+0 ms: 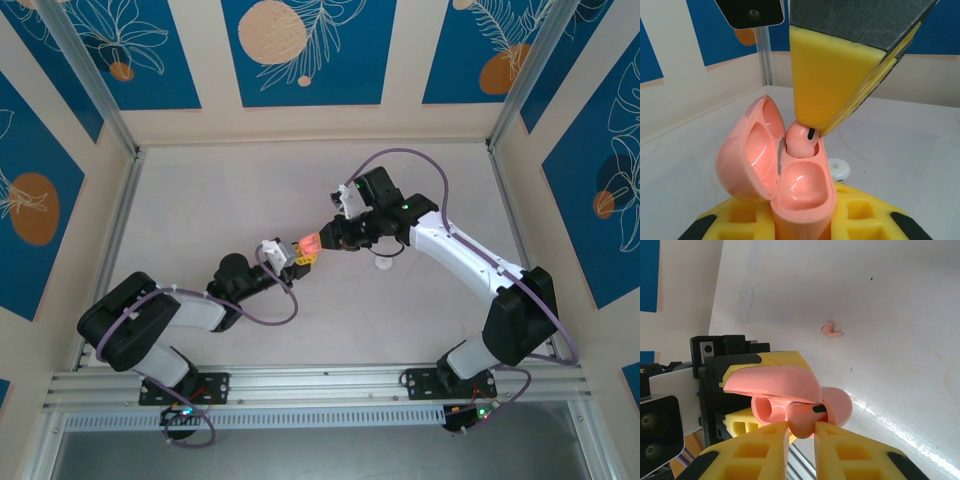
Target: Insert the wireless bluetooth earbuds into the charging case
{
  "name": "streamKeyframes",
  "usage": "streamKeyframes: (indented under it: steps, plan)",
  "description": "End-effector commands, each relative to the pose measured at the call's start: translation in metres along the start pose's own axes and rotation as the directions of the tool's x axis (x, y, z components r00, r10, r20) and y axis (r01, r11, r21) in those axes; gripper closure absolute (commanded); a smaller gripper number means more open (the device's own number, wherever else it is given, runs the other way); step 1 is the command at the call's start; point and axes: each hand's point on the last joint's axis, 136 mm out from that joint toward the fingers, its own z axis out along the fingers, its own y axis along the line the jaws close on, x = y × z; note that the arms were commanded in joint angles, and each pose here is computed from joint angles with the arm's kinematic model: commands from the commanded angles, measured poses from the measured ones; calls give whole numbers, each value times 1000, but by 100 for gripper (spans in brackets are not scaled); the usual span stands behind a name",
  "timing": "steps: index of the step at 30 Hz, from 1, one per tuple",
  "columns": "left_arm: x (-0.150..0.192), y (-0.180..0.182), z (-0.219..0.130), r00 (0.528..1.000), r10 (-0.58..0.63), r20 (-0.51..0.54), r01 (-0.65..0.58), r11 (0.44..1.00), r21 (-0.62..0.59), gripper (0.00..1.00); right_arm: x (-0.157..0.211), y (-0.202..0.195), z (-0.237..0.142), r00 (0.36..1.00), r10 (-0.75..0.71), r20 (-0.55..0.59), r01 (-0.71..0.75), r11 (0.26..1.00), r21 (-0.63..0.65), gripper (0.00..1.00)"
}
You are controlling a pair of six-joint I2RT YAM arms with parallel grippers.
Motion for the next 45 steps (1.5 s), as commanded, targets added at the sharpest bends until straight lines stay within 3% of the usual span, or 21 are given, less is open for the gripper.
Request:
streamKeyframes:
  steps: [1,7,14,21,27,31,45]
  plan:
    - [-18,-7,-1,998,45,54,-46,999,24,100,-3,4,-1,1000,-14,-7,14,1000,9,82]
    - [-18,-7,-1,998,48,51,-49,998,25,100,-5,-7,1,1000,8,-7,-7,998,70,84]
    - [-18,-7,-3,998,51,42,-52,998,22,100,-4,-3,0,1000,0,-8,0,999,50,80]
    - [-17,-4,-3,998,42,38,-42,999,7,100,-10,20,-14,997,-54,57,57,998,-41,70]
    - [-15,-3,-5,999,28,26,-28,1000,-5,100,-12,32,-38,984,-100,150,111,992,-65,70]
    - [-14,-3,-5,1000,17,12,-17,1000,-4,100,-9,29,-47,977,-108,182,118,992,-44,70]
    - [-13,22,-19,996,-81,-48,77,993,-85,100,9,4,-43,988,-76,132,65,994,84,70]
